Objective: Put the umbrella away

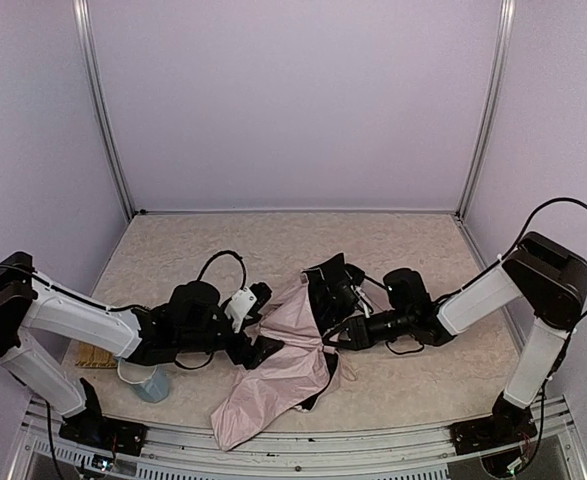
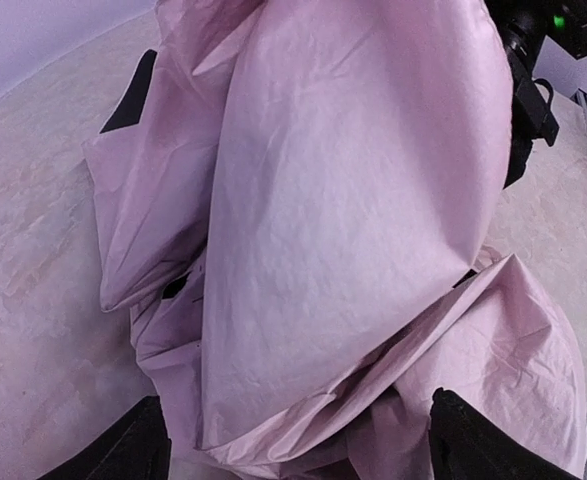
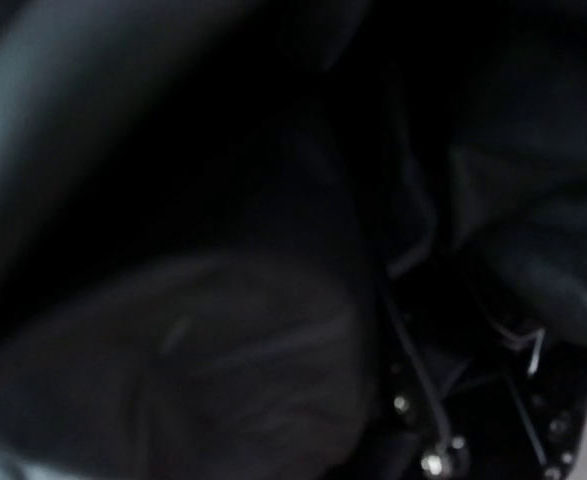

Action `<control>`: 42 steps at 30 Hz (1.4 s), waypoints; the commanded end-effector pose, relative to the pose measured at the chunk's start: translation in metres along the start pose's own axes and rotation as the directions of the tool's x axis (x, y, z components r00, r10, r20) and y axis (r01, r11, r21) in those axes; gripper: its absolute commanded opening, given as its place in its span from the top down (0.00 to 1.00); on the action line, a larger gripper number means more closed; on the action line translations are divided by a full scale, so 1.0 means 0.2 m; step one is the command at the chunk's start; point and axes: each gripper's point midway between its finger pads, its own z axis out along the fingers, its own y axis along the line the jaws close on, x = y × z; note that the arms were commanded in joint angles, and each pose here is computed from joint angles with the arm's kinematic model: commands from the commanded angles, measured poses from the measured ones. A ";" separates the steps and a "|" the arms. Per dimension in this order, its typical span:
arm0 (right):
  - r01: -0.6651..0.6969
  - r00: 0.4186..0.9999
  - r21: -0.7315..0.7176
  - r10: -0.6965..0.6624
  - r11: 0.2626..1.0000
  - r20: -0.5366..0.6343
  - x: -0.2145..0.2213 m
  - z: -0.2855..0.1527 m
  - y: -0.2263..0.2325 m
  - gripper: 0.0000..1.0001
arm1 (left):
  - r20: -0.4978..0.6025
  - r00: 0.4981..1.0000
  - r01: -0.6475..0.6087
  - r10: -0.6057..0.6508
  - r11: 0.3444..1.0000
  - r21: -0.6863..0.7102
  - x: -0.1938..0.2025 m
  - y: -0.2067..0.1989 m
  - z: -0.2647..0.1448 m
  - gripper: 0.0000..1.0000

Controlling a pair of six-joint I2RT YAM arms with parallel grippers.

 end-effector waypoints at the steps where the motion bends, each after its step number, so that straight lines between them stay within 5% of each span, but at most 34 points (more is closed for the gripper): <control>1: 0.155 0.984 -0.081 -0.147 0.985 0.098 -0.27 -0.06 0.17 1.00 | 0.195 0.980 -0.031 0.034 0.999 -0.016 -0.22 0.00 -0.16 0.13; 4: 0.310 0.939 -0.066 -0.295 0.949 0.177 -0.53 -0.19 0.30 1.00 | 0.309 0.950 -0.034 0.049 0.998 -0.052 -0.33 0.05 -0.32 0.11; 9: 0.587 0.784 -0.006 -0.567 0.809 0.254 -0.85 -0.43 0.62 1.00 | 0.385 0.922 -0.027 0.041 0.999 -0.041 -0.39 0.08 -0.43 0.05; 16: 0.771 0.614 -0.059 -0.715 0.634 0.334 -0.95 -0.64 1.00 1.00 | 0.408 0.910 -0.055 0.078 0.996 -0.067 -0.45 0.10 -0.39 0.01; 21: 0.832 0.538 -0.084 -0.758 0.549 0.369 -0.92 -0.72 1.12 1.00 | 0.411 0.895 -0.088 0.172 0.972 -0.216 -0.50 0.22 -0.36 0.01; 28: 0.849 0.518 -0.129 -0.760 0.512 0.394 -0.88 -0.74 1.20 1.00 | 0.400 0.898 -0.127 0.183 0.979 -0.163 -0.50 0.20 -0.21 0.04; 32: 0.858 0.508 -0.160 -0.761 0.488 0.404 -0.86 -0.74 1.24 1.00 | 0.398 0.899 -0.145 0.182 0.982 -0.123 -0.50 0.18 -0.09 0.26; 38: 0.857 0.515 -0.225 -0.767 0.463 0.383 -0.77 -0.72 1.27 1.00 | 0.431 0.886 -0.158 0.169 0.985 -0.062 -0.59 0.18 0.07 0.94; 42: 0.863 0.503 -0.268 -0.783 0.428 0.366 -0.65 -0.67 1.33 1.00 | 0.442 0.885 -0.138 0.145 0.989 -0.049 -0.67 0.23 0.16 1.00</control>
